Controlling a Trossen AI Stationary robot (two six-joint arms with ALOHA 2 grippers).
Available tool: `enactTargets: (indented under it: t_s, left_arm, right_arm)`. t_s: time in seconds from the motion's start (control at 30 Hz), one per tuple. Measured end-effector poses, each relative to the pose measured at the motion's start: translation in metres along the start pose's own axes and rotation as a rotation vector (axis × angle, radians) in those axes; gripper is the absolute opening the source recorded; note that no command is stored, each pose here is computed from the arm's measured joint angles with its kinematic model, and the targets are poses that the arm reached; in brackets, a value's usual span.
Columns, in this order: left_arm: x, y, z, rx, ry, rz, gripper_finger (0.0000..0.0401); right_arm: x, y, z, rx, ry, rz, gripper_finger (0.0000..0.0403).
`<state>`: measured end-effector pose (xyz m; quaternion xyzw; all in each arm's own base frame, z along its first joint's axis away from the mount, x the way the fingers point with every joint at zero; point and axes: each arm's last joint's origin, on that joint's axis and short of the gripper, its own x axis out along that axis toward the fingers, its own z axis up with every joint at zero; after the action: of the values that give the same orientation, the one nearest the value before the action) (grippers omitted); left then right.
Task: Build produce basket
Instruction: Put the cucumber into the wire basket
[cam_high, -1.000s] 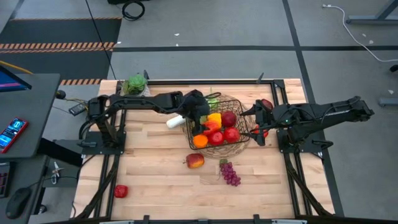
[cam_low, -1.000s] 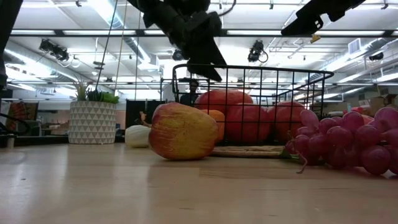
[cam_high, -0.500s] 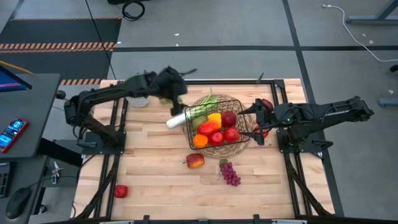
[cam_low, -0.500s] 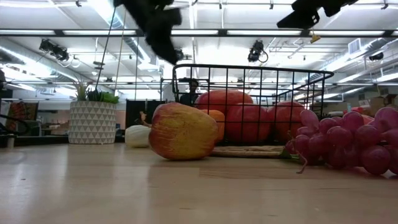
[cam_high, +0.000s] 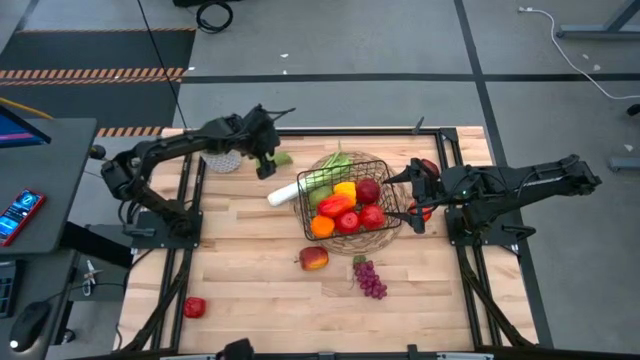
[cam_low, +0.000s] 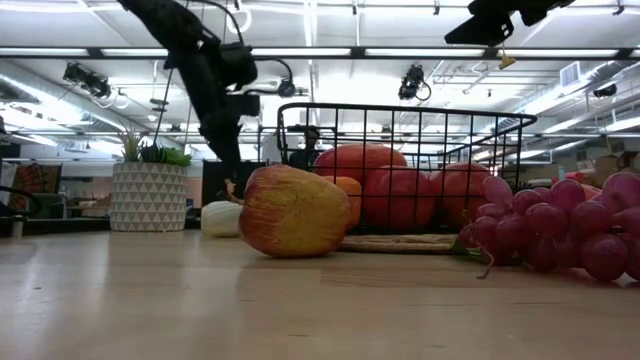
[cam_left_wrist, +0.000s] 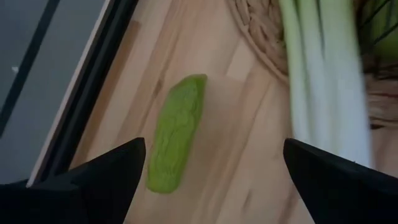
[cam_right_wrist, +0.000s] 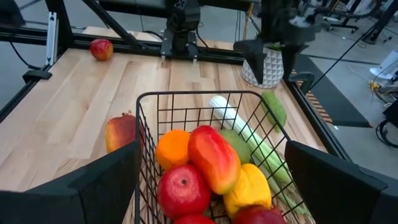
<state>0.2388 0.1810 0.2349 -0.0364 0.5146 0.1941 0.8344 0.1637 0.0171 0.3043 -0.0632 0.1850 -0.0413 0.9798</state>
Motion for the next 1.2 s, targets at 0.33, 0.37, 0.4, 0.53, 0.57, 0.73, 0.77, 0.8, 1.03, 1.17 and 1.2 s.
enactTargets:
  t_s: [0.33, 0.37, 0.4, 0.53, 0.57, 0.73, 0.77, 0.8, 1.03, 1.17, 1.2]
  left_arm:
    - [0.045, 0.003, -0.011, 0.129, -0.005, 0.093, 0.0387]
    - [0.05, 0.003, -0.01, 0.138, 0.012, 0.099, 0.0387]
    - [0.055, 0.004, -0.009, 0.145, 0.026, 0.104, 0.0387]
    - [0.074, 0.008, -0.001, 0.166, 0.085, 0.096, 0.0387]
    - [0.079, 0.008, -0.001, 0.179, 0.117, 0.086, 0.0387]
    - [0.097, 0.009, -0.003, 0.225, 0.255, 0.031, 0.0387]
    - [0.099, 0.009, -0.005, 0.225, 0.276, 0.025, 0.0387]
    - [0.101, 0.009, -0.006, 0.225, 0.282, 0.023, 0.0385]
    - [0.104, 0.009, -0.007, 0.228, 0.294, 0.017, 0.0344]
    - [0.104, 0.009, -0.007, 0.23, 0.303, 0.036, 0.0301]
    - [0.104, 0.01, -0.007, 0.23, 0.304, 0.04, 0.0288]
  right_arm:
    - [0.001, 0.0, 0.001, 0.003, -0.012, -0.001, 0.04]
    - [0.002, 0.0, 0.002, 0.004, -0.015, -0.001, 0.04]
    - [0.003, 0.001, 0.002, 0.004, -0.018, -0.001, 0.04]
    - [0.005, 0.001, 0.001, 0.001, -0.004, 0.0, 0.04]
    - [0.006, 0.001, 0.001, 0.001, -0.003, 0.0, 0.04]
    - [0.008, 0.002, 0.001, -0.002, 0.007, 0.0, 0.04]
    - [0.008, 0.002, 0.001, -0.002, 0.006, 0.0, 0.04]
    - [0.008, 0.002, 0.001, -0.001, 0.006, 0.0, 0.04]
    - [0.009, 0.002, 0.0, -0.003, 0.011, 0.001, 0.04]
    - [0.009, 0.002, 0.0, -0.003, 0.011, 0.001, 0.04]
    - [0.009, 0.002, 0.0, -0.003, 0.011, 0.001, 0.04]
